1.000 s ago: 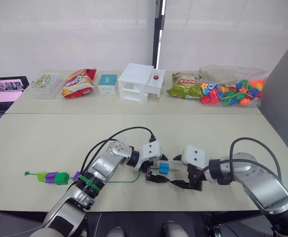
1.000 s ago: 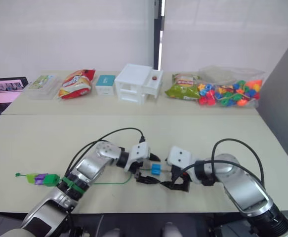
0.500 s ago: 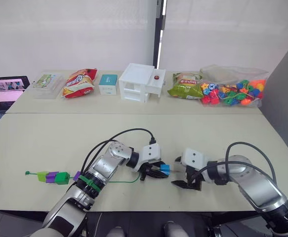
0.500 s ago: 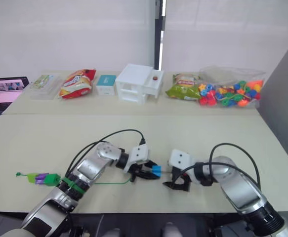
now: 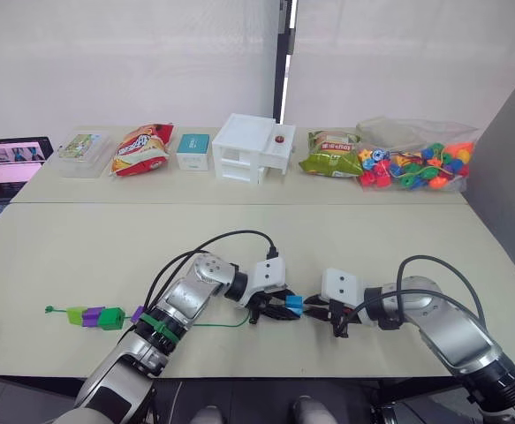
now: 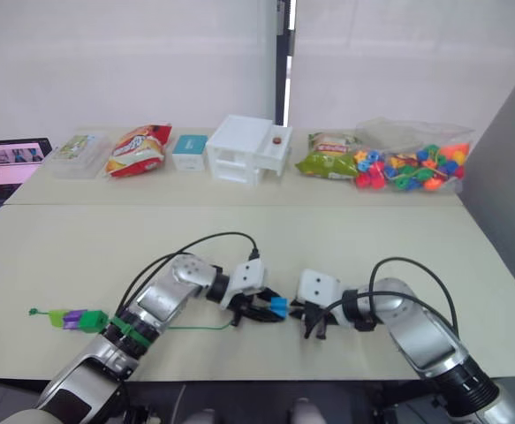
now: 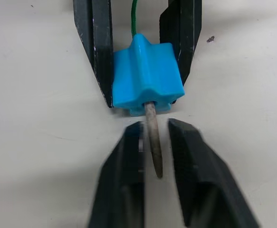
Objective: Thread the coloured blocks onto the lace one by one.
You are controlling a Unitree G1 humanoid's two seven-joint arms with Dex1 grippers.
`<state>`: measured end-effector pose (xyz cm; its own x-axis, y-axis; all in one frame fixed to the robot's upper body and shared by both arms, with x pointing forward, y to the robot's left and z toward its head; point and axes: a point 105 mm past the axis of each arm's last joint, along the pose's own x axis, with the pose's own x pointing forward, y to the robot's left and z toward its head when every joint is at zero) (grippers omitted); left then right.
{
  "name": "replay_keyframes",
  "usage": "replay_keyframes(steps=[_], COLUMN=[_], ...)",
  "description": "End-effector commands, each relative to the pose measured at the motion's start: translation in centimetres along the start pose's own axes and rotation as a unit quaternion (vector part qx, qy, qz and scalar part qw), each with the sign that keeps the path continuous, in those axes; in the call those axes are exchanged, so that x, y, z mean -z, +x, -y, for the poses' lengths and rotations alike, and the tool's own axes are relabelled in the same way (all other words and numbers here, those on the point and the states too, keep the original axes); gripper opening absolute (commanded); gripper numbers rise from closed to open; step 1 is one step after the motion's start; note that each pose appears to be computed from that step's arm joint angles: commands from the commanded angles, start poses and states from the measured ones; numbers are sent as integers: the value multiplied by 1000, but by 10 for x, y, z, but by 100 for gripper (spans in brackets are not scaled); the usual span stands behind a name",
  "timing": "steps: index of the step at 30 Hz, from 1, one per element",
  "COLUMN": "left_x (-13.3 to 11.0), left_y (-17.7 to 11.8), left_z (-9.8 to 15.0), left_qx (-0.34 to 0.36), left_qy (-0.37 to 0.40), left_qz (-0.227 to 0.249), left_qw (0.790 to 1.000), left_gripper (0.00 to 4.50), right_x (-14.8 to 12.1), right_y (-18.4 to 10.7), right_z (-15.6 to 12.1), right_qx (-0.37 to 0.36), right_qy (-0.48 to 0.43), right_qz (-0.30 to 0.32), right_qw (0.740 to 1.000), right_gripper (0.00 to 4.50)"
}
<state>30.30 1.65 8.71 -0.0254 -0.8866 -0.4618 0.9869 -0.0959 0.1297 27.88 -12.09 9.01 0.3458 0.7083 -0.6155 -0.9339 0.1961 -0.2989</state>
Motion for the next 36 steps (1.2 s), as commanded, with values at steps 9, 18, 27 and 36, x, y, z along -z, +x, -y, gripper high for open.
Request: replay_keyframes(steps=[9,18,27,36], left_x=[15,75,111,108], left_y=[-78,-174,-240,-229], left_z=[29,68,87,84], left_qx=[-21,-64,-89,-79], left_qy=[-20,-85,-107,-92], left_qz=[-40,-170,-251,-221], left_qw=[999,980,958,968], left_gripper=[132,132,132,132], right_x=[7,7,4,-8], right_y=[-5,-8,-25,-17], right_z=[-3,-10,1,-3], right_qx=[8,2,19,12], right_qy=[-6,-13,-17,-15], right_qz=[-22,-25,-31,-10], right_qw=[1000,1000,999,1000], right_gripper=[0,0,0,0])
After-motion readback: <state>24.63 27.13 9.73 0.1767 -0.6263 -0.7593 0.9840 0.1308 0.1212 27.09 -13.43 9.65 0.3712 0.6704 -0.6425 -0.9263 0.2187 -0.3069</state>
